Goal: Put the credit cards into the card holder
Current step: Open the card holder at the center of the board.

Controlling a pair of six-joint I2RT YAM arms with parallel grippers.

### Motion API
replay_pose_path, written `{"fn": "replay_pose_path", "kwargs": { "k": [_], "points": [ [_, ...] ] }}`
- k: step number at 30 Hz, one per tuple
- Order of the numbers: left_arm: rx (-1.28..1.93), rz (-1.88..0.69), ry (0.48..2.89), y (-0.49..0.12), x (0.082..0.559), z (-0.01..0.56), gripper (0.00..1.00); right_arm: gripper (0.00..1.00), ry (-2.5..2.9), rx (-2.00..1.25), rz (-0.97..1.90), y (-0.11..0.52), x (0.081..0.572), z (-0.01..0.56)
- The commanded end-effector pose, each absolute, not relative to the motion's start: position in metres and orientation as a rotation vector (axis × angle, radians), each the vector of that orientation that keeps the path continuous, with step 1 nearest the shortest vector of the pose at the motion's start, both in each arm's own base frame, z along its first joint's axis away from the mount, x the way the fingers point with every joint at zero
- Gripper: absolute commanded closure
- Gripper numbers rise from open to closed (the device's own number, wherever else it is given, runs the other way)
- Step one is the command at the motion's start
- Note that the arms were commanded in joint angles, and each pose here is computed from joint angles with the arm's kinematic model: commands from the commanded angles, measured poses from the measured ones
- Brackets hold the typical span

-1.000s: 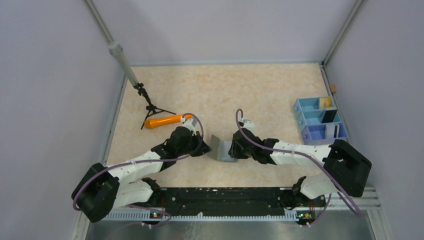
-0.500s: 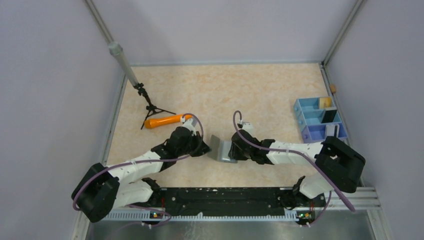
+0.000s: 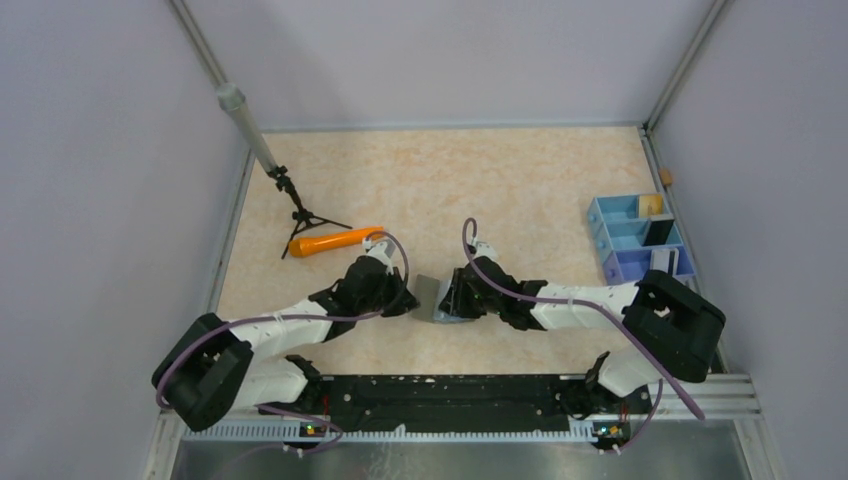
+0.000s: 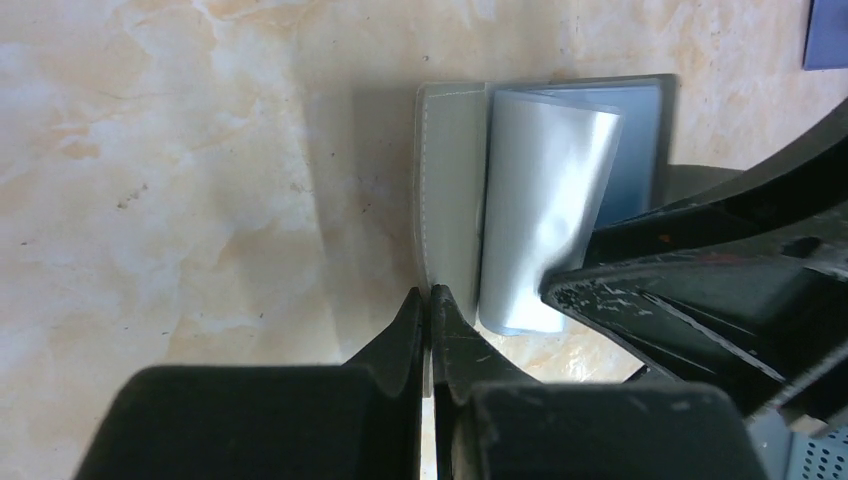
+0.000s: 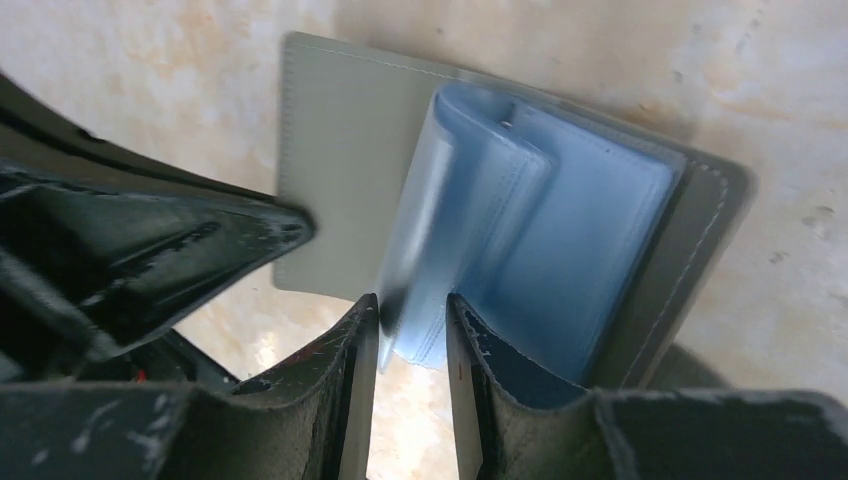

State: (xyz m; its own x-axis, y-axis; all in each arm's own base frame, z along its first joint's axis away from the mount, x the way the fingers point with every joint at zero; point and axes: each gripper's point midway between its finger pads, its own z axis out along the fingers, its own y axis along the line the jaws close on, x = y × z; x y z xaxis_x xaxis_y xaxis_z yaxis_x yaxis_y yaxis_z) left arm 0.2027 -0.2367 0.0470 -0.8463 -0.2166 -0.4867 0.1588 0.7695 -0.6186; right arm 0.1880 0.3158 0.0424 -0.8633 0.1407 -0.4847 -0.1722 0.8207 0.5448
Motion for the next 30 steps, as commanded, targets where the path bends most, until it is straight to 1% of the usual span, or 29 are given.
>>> {"fn": "replay_pose_path", "kwargs": {
  "k": [1,6,16,19,23,24,27,30],
  "points": [
    [-0.016,-0.906,2.423,-0.238,0.201,0.039,1.00,0.69,2.388,-0.065,0.965,0.342,0.191,0.063],
    [-0.014,-0.900,2.429,-0.238,0.201,0.036,1.00,0.69,2.333,-0.110,1.027,0.354,0.195,0.076],
    [-0.028,-0.885,2.423,-0.235,0.202,0.036,1.00,0.69,2.337,-0.123,0.965,0.350,0.200,0.070],
    [-0.029,-0.884,2.420,-0.234,0.202,0.037,0.90,0.64,2.317,-0.139,0.985,0.353,0.200,0.073],
    [-0.031,-0.867,2.401,-0.231,0.204,0.041,0.66,0.59,2.279,-0.166,1.052,0.362,0.199,0.084],
    [-0.029,-0.854,2.400,-0.229,0.204,0.041,0.62,0.58,2.273,-0.168,1.059,0.363,0.199,0.086],
    [-0.030,-0.814,2.385,-0.224,0.208,0.047,0.54,0.55,2.257,-0.175,1.045,0.363,0.202,0.094],
    [-0.030,-0.775,2.370,-0.218,0.211,0.053,0.49,0.51,2.239,-0.182,1.039,0.362,0.205,0.100]
  ]
}}
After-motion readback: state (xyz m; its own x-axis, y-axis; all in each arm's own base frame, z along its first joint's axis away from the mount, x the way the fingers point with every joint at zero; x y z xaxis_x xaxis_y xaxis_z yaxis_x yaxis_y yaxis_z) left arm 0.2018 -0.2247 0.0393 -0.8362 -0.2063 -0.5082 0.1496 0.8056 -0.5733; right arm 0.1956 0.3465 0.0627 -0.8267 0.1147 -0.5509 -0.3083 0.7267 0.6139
